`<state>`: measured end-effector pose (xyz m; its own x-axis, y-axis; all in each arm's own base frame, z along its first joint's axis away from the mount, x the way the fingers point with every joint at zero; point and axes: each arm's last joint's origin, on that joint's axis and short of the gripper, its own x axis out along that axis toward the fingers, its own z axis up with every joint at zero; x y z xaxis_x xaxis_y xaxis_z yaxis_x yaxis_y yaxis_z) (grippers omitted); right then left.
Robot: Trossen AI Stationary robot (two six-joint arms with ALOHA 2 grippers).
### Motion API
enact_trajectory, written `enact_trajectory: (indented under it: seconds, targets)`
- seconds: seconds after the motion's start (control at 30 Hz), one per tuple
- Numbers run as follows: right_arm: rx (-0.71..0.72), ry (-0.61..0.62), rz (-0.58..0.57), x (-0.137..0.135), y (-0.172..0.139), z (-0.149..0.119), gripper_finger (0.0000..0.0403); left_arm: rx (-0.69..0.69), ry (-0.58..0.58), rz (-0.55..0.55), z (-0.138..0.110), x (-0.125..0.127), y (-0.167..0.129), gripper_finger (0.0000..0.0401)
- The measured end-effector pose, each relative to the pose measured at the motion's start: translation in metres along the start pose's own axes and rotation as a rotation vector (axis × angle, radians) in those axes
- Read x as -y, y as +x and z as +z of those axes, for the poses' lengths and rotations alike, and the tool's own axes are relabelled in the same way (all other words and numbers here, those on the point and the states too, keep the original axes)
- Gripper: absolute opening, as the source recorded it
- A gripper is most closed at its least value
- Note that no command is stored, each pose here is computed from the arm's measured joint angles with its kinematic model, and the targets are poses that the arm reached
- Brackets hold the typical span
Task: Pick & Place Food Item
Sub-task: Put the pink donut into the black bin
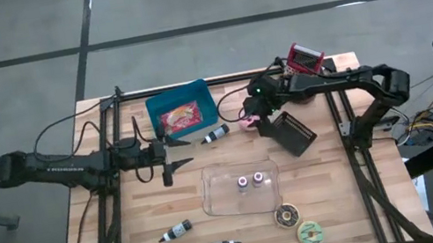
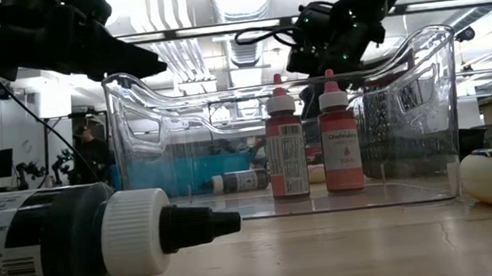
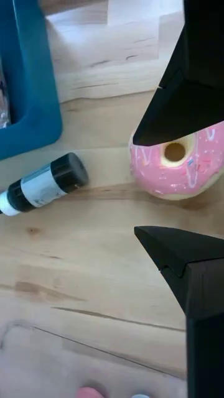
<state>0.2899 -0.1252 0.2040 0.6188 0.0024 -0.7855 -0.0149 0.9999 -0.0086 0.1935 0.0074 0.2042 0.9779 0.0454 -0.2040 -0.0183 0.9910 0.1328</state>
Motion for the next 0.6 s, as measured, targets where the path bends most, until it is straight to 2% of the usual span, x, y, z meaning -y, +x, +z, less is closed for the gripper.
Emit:
enact_trajectory:
  seconds: [0.6]
  targets:
    - [0.01,-0.027,0.004,0.0006,-0.0006,0.0032,0.0219,-0.001,-0.001,0.002,-0.0003,0.0,0.0,0.0239]
